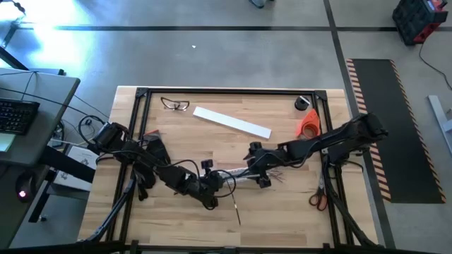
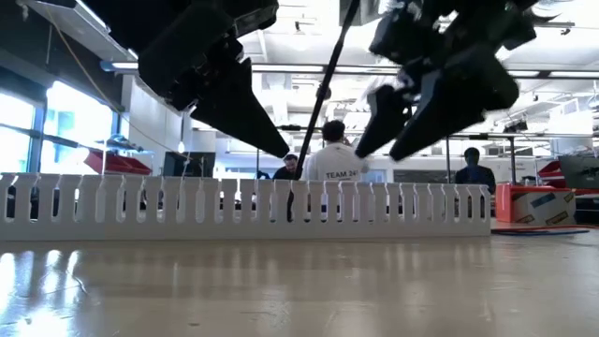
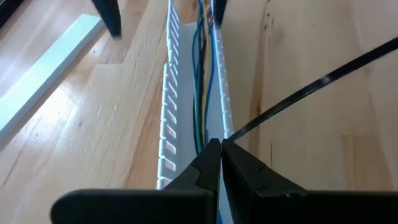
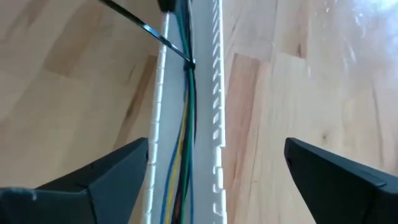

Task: Ziptie cables
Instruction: Put the ziptied cables into the the white cable duct

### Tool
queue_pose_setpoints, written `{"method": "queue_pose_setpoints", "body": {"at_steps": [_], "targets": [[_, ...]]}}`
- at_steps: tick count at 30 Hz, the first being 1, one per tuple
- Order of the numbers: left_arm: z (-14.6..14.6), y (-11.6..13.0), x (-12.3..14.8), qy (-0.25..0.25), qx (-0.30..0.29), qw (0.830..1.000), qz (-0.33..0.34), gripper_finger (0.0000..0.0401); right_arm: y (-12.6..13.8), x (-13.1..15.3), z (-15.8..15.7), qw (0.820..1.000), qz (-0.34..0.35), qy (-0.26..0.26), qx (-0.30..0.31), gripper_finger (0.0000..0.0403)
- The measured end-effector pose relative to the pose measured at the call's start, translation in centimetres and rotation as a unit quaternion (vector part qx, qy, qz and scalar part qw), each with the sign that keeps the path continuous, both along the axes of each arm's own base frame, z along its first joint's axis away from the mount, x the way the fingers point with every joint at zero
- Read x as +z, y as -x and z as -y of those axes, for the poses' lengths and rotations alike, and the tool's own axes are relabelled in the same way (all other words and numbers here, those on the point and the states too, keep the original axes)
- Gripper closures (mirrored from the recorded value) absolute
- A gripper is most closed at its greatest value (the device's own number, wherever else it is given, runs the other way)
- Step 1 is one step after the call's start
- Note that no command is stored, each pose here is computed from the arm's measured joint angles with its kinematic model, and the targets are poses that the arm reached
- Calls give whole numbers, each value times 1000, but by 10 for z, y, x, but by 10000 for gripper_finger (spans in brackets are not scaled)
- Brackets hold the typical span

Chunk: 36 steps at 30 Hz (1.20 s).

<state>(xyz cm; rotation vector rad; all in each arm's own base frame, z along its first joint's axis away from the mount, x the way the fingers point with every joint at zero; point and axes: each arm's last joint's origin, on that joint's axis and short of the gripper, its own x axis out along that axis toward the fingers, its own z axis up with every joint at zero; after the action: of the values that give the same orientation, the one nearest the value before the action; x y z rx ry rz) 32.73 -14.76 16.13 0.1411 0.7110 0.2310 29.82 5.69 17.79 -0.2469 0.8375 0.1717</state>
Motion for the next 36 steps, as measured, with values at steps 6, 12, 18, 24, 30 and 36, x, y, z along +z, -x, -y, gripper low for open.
{"method": "queue_pose_setpoints", "body": {"at_steps": [6, 12, 18, 24, 30, 36], "targets": [[11, 14, 15, -47, 7, 999, -12, 401, 14, 8, -3, 1000, -21, 0, 2, 52], [43, 29, 39, -14, 7, 1000, 12, 401, 30, -14, -21, 999, 39, -21, 15, 81], [69, 52, 20, 69, 4, 997, -42, 401, 44, -28, -35, 995, 85, -35, -31, 99], [64, 64, -15, 46, 35, 994, -90, 401, 53, -42, -32, 995, 54, -62, -54, 120], [42, 54, -32, -11, 53, 993, -102, 401, 64, -51, -37, 996, 16, -68, -53, 154], [19, 36, -32, -60, 32, 991, -113, 401, 74, -53, -42, 997, -11, -49, -67, 181]]}}
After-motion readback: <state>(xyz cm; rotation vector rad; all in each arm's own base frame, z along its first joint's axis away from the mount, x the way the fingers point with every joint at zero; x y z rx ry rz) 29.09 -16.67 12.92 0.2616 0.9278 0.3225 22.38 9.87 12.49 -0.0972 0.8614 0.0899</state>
